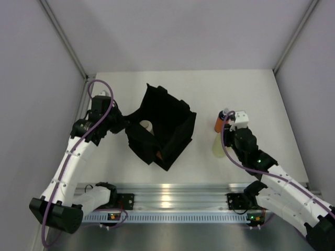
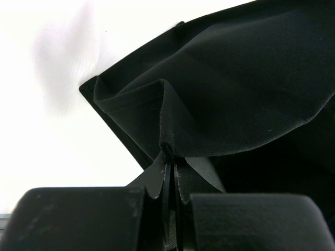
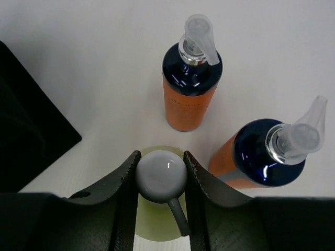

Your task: Take the personal care products out of the canvas bag

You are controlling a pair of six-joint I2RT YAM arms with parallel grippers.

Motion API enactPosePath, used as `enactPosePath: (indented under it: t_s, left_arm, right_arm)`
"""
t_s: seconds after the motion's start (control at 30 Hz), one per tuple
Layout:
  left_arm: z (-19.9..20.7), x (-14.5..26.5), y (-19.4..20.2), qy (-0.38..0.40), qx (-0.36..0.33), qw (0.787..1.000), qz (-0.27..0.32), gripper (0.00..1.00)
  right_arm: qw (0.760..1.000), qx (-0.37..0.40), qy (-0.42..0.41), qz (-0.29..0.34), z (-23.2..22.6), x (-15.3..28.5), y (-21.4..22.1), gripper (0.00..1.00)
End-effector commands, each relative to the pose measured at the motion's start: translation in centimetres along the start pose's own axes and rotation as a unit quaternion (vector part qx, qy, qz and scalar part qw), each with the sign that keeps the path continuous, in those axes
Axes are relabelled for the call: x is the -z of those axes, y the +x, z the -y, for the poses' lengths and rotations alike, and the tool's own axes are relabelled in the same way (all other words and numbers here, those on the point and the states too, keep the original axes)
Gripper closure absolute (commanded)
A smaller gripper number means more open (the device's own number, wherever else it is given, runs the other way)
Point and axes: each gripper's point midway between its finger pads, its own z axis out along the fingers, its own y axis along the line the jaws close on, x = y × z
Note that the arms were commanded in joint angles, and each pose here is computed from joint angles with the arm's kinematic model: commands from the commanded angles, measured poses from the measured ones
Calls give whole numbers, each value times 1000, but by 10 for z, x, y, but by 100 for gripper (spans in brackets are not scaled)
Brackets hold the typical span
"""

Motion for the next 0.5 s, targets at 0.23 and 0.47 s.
enactPosePath:
  t_s: [0.23,0.47]
  left_arm:
    - [10,3,-9,11,-8,1000,6,100]
    - [10,5,-12,10,-9,1000,11,100]
  right_arm:
    - [978,-89,-41,185,-6,14,-64,100]
    - [979,-82,-62,175,-12,18,-58,41]
